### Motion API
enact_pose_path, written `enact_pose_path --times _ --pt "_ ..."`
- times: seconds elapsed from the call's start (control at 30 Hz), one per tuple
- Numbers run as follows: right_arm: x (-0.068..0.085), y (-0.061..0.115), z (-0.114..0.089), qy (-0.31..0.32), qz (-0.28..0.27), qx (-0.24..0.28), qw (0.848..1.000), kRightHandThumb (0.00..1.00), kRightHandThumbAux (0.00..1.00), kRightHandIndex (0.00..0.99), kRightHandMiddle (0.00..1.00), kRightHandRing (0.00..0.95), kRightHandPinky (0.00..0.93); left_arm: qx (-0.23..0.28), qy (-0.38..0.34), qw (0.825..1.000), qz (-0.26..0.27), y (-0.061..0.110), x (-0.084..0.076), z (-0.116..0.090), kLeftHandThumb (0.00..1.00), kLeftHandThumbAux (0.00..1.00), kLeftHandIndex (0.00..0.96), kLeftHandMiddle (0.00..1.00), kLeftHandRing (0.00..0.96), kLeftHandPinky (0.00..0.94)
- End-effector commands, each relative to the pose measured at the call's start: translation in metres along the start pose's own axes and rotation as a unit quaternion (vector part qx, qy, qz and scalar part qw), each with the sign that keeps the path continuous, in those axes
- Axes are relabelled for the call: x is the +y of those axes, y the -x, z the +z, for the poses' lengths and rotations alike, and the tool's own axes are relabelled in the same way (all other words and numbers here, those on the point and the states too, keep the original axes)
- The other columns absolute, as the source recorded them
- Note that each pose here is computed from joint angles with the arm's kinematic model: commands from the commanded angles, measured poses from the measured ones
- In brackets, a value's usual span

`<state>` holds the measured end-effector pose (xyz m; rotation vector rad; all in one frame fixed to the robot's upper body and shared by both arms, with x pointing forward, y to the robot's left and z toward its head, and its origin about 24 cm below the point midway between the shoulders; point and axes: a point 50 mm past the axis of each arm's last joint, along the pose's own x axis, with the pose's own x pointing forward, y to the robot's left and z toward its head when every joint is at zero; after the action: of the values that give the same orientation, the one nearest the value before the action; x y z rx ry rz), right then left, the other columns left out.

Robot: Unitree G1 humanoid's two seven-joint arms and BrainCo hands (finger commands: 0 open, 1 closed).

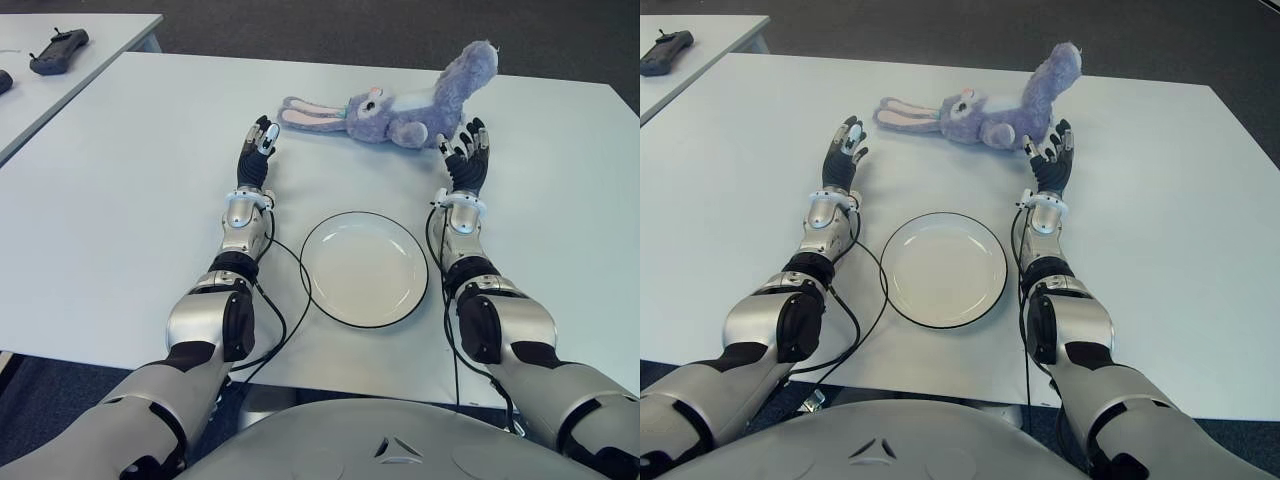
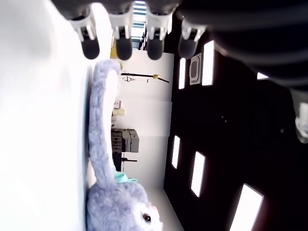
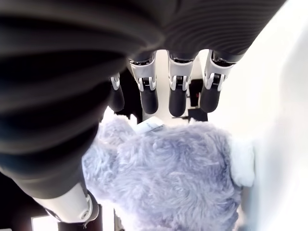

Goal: Put the doll into the plate.

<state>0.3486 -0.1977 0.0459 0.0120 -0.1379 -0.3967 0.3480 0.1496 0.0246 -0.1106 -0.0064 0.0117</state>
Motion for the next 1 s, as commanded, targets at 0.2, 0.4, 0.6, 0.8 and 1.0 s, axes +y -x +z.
enact_pose_path --times 0.2,0.4,0.6,0.8,1.0 --pt "-0.023 0.036 -0.045 0.022 -0.018 0.067 0.997 0.272 0.755 0.05 0.089 0.075 0.096 0.253 0.045 0.965 0.047 0.093 0.008 -0.114 0.0 0.38 0.0 0.0 0.0 0.0" --pt "-0.022 0.031 -0.038 0.024 -0.014 0.046 0.999 0.28 0.761 0.044 0.084 0.075 0.094 0.252 0.052 0.965 0.047 0.093 0.008 -0.114 0.0 0.378 0.0 0.0 0.0 0.0" --pt "-0.023 0.022 -0.029 0.03 -0.015 0.028 0.999 0.278 0.764 0.044 0.083 0.076 0.098 0.252 0.044 0.966 0.044 0.093 0.008 -0.114 0.0 0.386 0.0 0.0 0.0 0.0" --pt "-0.024 0.014 -0.019 0.034 -0.012 0.008 0.999 0.288 0.764 0.045 0.082 0.076 0.097 0.254 0.038 0.965 0.045 0.093 0.009 -0.114 0.0 0.389 0.0 0.0 0.0 0.0" --pt "-0.023 0.007 -0.011 0.032 -0.001 -0.008 0.999 0.303 0.757 0.031 0.067 0.056 0.06 0.255 0.03 0.965 0.042 0.094 0.01 -0.114 0.0 0.387 0.0 0.0 0.0 0.0"
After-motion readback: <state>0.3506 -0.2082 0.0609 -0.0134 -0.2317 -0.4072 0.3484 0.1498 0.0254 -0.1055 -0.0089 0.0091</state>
